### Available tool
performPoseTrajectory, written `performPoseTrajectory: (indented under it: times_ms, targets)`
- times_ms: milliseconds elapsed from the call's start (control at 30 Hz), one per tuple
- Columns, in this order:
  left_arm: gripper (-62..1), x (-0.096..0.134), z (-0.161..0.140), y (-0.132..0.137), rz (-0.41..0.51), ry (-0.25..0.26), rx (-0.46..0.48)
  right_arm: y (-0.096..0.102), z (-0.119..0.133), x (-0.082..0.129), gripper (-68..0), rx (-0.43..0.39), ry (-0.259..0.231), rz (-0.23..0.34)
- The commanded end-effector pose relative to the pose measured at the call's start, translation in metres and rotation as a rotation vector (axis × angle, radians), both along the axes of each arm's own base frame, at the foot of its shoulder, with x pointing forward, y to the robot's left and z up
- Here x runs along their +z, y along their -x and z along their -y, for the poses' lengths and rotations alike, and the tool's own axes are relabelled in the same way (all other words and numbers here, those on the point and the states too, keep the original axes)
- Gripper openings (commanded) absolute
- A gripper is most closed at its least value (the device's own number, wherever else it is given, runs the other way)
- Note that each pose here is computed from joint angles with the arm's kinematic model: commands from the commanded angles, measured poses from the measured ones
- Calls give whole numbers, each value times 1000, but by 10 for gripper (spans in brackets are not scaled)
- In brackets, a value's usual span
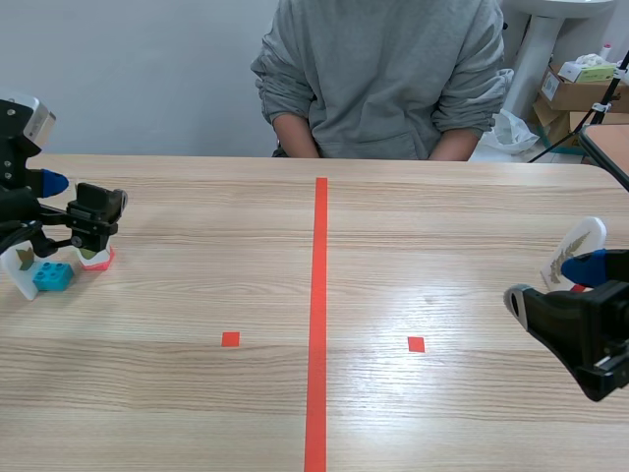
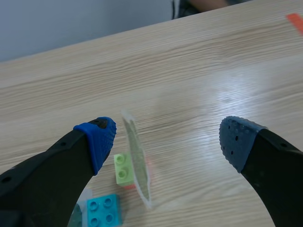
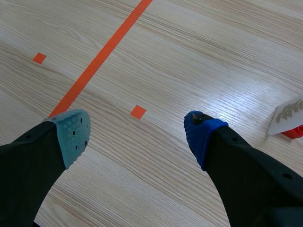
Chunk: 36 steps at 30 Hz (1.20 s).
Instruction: Do the leaf sorting experiment
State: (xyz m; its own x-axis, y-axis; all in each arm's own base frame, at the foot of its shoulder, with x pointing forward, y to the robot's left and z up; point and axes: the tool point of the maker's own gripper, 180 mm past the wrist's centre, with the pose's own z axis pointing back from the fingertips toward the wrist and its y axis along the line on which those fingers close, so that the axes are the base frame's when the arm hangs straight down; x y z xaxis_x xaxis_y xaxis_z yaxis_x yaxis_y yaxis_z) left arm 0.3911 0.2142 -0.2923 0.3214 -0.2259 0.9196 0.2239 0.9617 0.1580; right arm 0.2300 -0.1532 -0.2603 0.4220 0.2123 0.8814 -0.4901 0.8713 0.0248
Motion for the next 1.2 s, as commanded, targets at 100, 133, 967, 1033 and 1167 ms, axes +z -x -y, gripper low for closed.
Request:
performPoseTrajectory:
  times_ms: [100,133,967,1033,1167]
  targets:
    - [-132,16,20,23,1,11,-115,-4,-1,8,-264,9,-1,28]
    - [-132,18,27,30,-5,18,-143,-4,-1,8,-264,9,3,28]
    - [-132,32,128,172,-138,139,-502,-3,9,-5,-264,-12,3,3]
    - [-132,30,129,178,-157,164,-508,-4,10,-5,-264,-17,-9,9]
    - [-132,25,129,185,-184,166,-511,-4,15,-9,-264,-30,-33,1]
